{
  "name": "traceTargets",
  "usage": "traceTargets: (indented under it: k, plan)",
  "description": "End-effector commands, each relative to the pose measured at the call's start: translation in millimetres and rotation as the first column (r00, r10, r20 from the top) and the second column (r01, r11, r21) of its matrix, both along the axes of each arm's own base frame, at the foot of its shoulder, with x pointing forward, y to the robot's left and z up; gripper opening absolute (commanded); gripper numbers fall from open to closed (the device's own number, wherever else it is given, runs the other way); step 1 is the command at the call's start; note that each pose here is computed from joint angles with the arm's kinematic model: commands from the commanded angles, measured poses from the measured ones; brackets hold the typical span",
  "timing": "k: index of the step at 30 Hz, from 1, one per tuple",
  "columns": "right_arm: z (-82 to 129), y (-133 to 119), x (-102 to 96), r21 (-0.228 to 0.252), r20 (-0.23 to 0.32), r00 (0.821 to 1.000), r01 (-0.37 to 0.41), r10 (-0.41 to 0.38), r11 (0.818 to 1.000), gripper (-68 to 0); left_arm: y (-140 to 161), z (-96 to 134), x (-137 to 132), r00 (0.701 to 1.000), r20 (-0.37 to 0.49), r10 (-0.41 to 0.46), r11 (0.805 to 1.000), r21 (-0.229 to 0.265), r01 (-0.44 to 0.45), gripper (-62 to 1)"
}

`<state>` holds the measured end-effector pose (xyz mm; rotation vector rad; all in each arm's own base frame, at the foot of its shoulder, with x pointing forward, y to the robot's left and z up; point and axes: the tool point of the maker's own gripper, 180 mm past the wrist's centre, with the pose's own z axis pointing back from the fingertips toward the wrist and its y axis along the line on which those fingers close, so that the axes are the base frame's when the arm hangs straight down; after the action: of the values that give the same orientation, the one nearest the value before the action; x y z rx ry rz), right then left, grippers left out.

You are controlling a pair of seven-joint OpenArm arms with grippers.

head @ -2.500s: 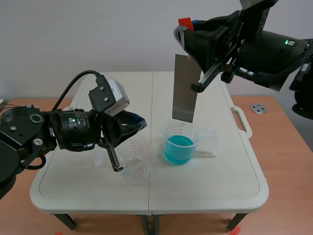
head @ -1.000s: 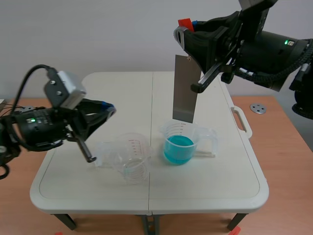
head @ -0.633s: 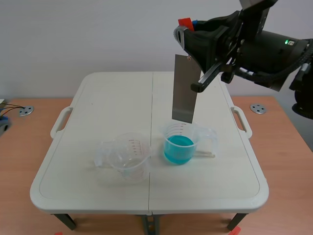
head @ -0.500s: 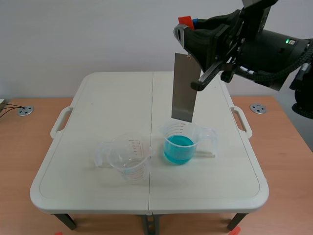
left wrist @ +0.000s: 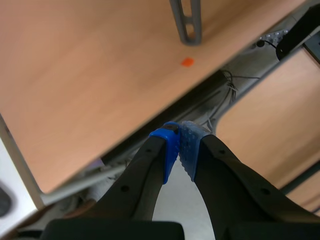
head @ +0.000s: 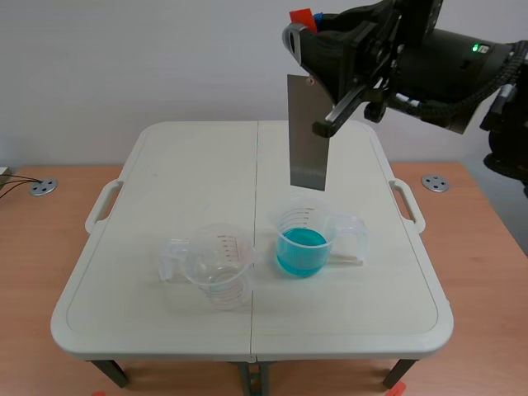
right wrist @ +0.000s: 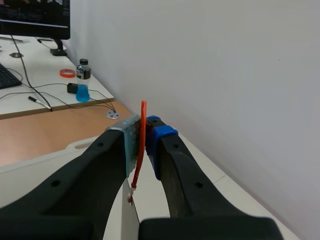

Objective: Hold the metal plate by the orange handle, dip it into the blue solution, take it out and point at it, then put the plate back in the beaker on the left.
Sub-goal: 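Put the plate into the left beaker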

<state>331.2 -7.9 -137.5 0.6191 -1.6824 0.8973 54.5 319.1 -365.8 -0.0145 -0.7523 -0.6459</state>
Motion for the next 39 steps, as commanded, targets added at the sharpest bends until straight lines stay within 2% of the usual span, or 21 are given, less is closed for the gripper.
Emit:
traceTargets:
  k: [1,6,9,12,18,22,26,28,32,39]
  plan:
    - [19,8,-5.1,0.026,0.051,0.998,-0.040,0.039,0.999,-66.2,-11,-9,-7,1.000,-0.023,-0.016,1.000,-0.026,0.015,-59.7]
    - [17,22,-12.8,0.032,0.043,0.995,-0.086,0.084,0.996,-66.2,-38,-46,-52,0.979,-0.198,-0.056,0.996,-0.077,0.041,-59.7]
    - [17,31,-17.3,0.040,0.038,0.993,-0.110,0.109,0.993,-66.2,-58,-61,-73,0.959,-0.270,-0.086,0.992,-0.115,0.057,-59.7]
    - [17,40,-21.5,0.054,0.033,0.991,-0.133,0.131,0.990,-66.2,-73,-76,-88,0.943,-0.311,-0.114,0.989,-0.123,0.079,-59.7]
    - [13,60,-29.8,0.062,0.014,0.985,-0.174,0.173,0.983,-66.2,-97,-98,-105,0.927,-0.340,-0.160,0.985,-0.110,0.130,-59.7]
    - [12,73,-35.7,0.066,0.000,0.979,-0.202,0.202,0.977,-66.2,-104,-113,-113,0.916,-0.361,-0.177,0.984,-0.071,0.163,-59.6]
    - [10,86,-41.1,0.067,-0.010,0.974,-0.227,0.228,0.972,-66.2,-109,-123,-117,0.909,-0.369,-0.196,0.981,-0.063,0.185,-59.6]
    - [11,92,-43.7,0.059,-0.011,0.970,-0.242,0.243,0.968,-66.2,-110,-128,-119,0.906,-0.372,-0.201,0.979,-0.053,0.196,-59.6]
    - [12,103,-48.2,0.053,-0.007,0.965,-0.262,0.262,0.964,-66.2,-106,-139,-125,0.897,-0.393,-0.205,0.975,-0.003,0.221,-59.6]
    - [10,113,-52.3,0.045,-0.018,0.961,-0.276,0.277,0.960,-66.2,-106,-146,-125,0.889,-0.404,-0.215,0.972,0.000,0.235,-59.6]
